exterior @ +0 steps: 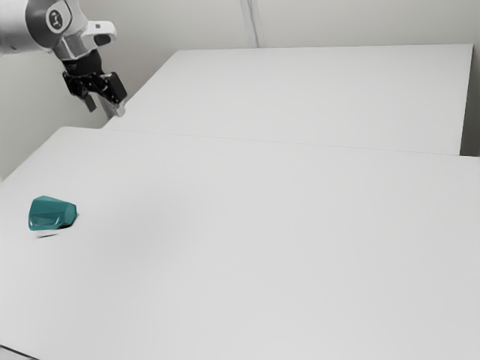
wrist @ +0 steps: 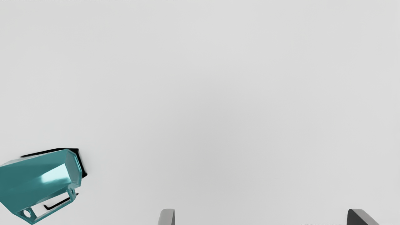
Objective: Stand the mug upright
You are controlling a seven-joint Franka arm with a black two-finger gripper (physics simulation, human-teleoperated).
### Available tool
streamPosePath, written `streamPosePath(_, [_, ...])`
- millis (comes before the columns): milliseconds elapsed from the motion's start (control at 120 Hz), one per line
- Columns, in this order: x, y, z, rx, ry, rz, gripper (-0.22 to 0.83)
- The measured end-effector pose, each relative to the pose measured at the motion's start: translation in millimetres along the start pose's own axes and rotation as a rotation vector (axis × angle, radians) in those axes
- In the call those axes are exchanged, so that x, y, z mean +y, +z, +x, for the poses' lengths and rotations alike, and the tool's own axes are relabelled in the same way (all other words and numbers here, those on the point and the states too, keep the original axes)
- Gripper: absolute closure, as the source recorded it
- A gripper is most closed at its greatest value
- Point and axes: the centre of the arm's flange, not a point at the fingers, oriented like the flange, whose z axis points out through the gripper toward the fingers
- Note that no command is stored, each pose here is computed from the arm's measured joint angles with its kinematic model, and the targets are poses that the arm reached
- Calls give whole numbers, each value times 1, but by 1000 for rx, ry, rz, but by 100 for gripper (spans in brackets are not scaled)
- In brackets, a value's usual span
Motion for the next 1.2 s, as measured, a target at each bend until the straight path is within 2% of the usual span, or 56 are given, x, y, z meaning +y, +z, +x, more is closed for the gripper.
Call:
streamPosePath(183, [-8,4,-5,-6,-15,-8,0])
streamPosePath(267, [-37,19,-25,-24,-74,-23,0])
streamPosePath(400, [-74,51,-79,-24,-159,-67,0])
streamPosePath(533, [-135,73,-132,36,-296,-94,0])
streamPosePath(750, [-253,120,-244,270,-561,-269,0])
streamPosePath(858, [-294,150,-283,372,-587,-308,0])
streamPosePath(967, [-326,190,-314,415,-558,-313,0])
streamPosePath(1025, [-334,212,-314,433,-509,-316,1])
streamPosePath(1200, [-347,248,-261,526,-281,-307,2])
